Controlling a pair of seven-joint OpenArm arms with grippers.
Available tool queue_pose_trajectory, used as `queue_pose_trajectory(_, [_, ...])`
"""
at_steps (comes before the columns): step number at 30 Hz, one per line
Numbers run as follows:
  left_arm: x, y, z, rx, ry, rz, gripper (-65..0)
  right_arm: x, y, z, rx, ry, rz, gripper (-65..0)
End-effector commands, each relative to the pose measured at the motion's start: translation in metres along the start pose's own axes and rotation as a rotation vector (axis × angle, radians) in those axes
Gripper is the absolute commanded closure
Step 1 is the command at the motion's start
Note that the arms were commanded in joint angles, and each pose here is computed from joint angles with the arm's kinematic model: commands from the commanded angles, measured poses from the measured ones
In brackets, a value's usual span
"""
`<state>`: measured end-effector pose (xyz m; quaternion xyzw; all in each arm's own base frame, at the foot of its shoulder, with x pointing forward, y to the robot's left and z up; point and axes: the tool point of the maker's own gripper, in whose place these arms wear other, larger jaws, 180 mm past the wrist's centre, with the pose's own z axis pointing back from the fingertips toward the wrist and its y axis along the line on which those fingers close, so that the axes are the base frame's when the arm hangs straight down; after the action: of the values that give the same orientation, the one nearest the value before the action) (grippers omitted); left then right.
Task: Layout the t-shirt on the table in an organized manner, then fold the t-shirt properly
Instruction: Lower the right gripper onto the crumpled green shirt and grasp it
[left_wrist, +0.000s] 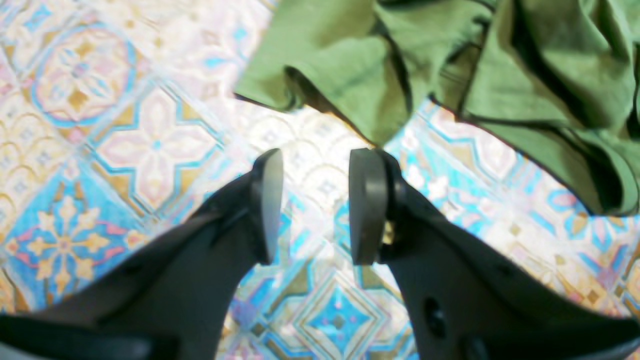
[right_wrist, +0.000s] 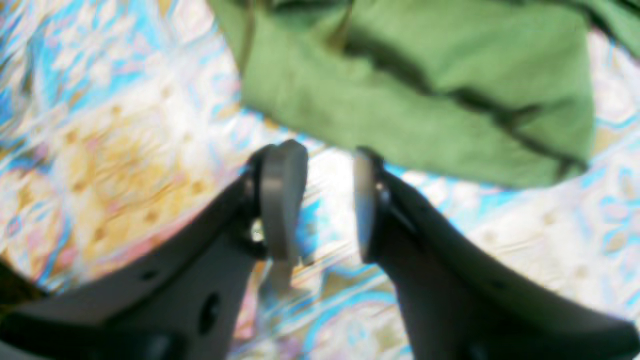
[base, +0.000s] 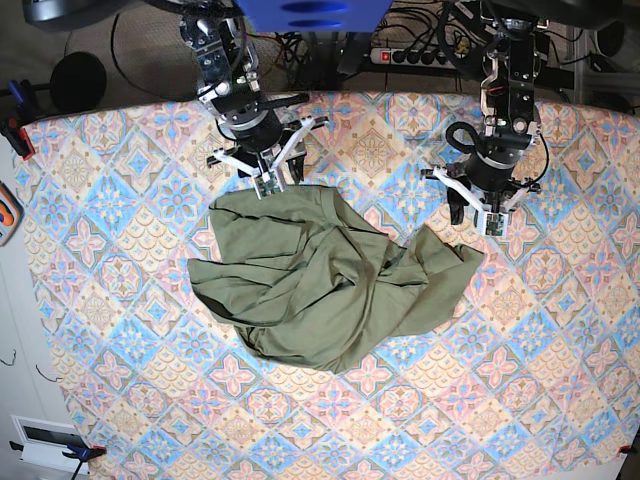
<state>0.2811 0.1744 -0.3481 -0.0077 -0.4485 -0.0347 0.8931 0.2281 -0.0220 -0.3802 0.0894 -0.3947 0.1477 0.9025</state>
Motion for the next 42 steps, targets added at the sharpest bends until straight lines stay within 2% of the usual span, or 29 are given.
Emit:
queue_pose_trajectory(1, [0.008,0.003,0.004,0.008,-0.035,-0.005,-22.0,0.016,-0.002,0.000,-0.003,-0.041,0.006,-21.5])
queue_pose_trajectory(4, [0.005,0.003,0.005,0.008,-0.026,-0.005,-22.0,0.030,-0.007,-0.006,-0.010,-0.058,0.021,-24.2])
queue_pose_trajectory(14, [0.004,0.003,0.005,0.007,-0.021,-0.003,-22.0,0.017,-0.011,-0.023,-0.015,-0.002,0.032,-25.8])
queue_pose_trajectory(17, [0.003,0.003,0.004,0.008,-0.020,-0.003,-22.0,0.018,0.002,-0.024,0.008,-0.004,0.028,-29.5])
queue_pose_trajectory(20, [0.003,0.003,0.004,0.008,-0.018,-0.003,-22.0,0.008,0.017,-0.029,0.039,0.041,0.024,-31.7])
queue_pose_trajectory(29, [0.002,0.002,0.004,0.006,-0.015,-0.001,-22.0,0.025,0.024,-0.052,0.059,0.030,0.077,-31.8])
queue_pose_trajectory(36, [-0.007,0.001,0.006,0.005,0.004,0.006,-22.0,0.010,0.033,-0.061,0.073,0.079,0.058,-31.8])
queue_pose_trajectory(42, [-0.008,-0.002,0.006,0.001,0.005,0.018,-22.0,0.023,0.028,-0.072,0.063,0.065,0.074,-31.9])
